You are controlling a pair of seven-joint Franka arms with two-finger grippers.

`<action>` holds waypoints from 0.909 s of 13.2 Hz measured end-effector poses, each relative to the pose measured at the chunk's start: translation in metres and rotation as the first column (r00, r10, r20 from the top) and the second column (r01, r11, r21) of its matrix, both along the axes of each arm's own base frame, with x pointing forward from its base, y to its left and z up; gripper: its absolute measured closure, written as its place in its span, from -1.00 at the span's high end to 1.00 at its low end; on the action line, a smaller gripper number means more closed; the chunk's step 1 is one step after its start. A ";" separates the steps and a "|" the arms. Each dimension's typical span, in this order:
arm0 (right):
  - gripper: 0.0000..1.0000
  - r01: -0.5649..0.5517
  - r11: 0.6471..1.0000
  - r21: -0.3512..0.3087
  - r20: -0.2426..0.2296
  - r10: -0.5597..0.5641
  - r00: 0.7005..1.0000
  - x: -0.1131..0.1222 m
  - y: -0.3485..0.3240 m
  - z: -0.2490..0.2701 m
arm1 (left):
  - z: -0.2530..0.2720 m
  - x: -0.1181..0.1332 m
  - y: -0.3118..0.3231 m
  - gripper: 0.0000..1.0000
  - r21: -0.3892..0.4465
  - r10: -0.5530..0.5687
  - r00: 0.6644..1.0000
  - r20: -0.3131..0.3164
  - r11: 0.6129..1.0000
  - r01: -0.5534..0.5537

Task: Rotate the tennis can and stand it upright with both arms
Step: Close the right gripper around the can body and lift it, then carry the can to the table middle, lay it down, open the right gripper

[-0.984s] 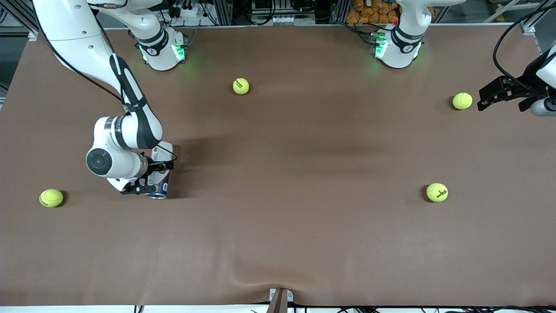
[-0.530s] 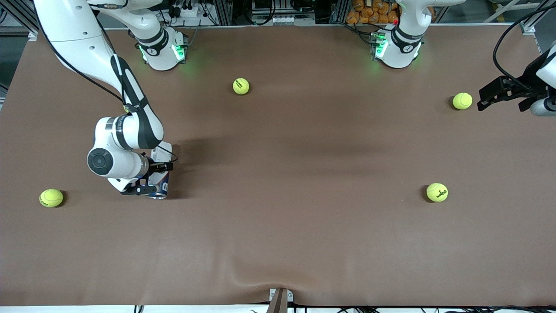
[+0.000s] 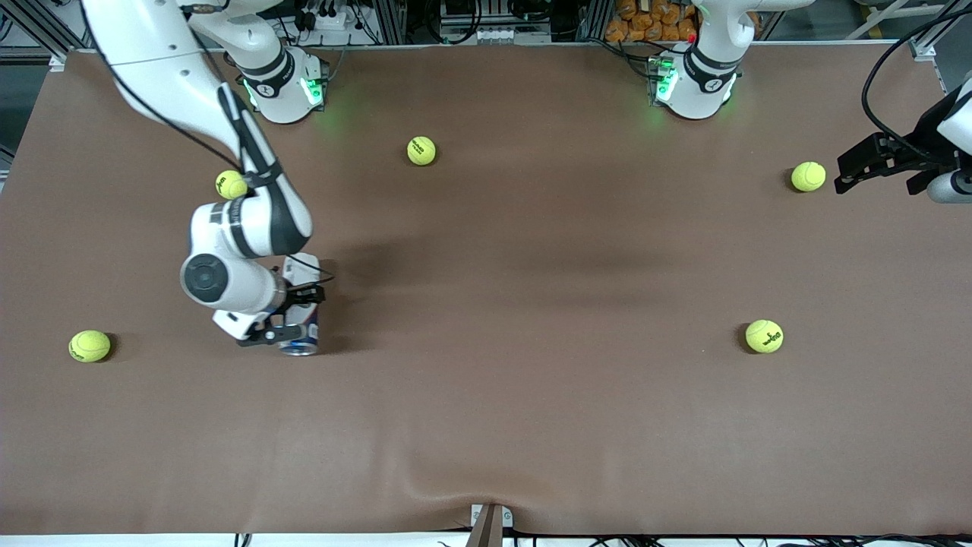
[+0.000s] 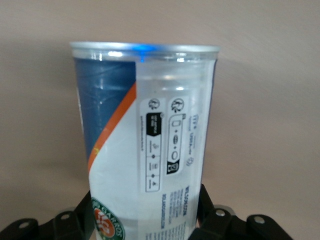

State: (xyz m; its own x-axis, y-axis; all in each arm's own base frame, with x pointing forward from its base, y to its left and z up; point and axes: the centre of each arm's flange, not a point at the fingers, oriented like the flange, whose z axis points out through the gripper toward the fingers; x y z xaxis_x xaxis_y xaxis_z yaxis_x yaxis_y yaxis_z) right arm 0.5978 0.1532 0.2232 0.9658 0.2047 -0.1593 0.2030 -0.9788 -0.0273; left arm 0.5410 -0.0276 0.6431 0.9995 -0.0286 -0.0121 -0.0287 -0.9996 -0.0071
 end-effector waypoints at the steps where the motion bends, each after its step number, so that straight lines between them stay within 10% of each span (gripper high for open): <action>1: 0.59 -0.039 0.999 0.005 0.014 0.039 0.999 0.002 0.025 0.011 | 0.000 0.000 0.000 1.00 0.000 0.000 1.000 0.000 1.000 0.000; 5: 0.59 -0.307 0.950 -0.064 0.072 0.311 0.948 -0.025 0.140 0.036 | 0.000 0.000 0.001 1.00 0.000 0.001 1.000 0.000 1.000 -0.001; 12: 0.60 -0.736 0.630 -0.246 0.080 0.770 0.633 -0.126 0.317 0.024 | -0.001 0.001 0.002 1.00 0.000 0.003 1.000 -0.002 1.000 -0.003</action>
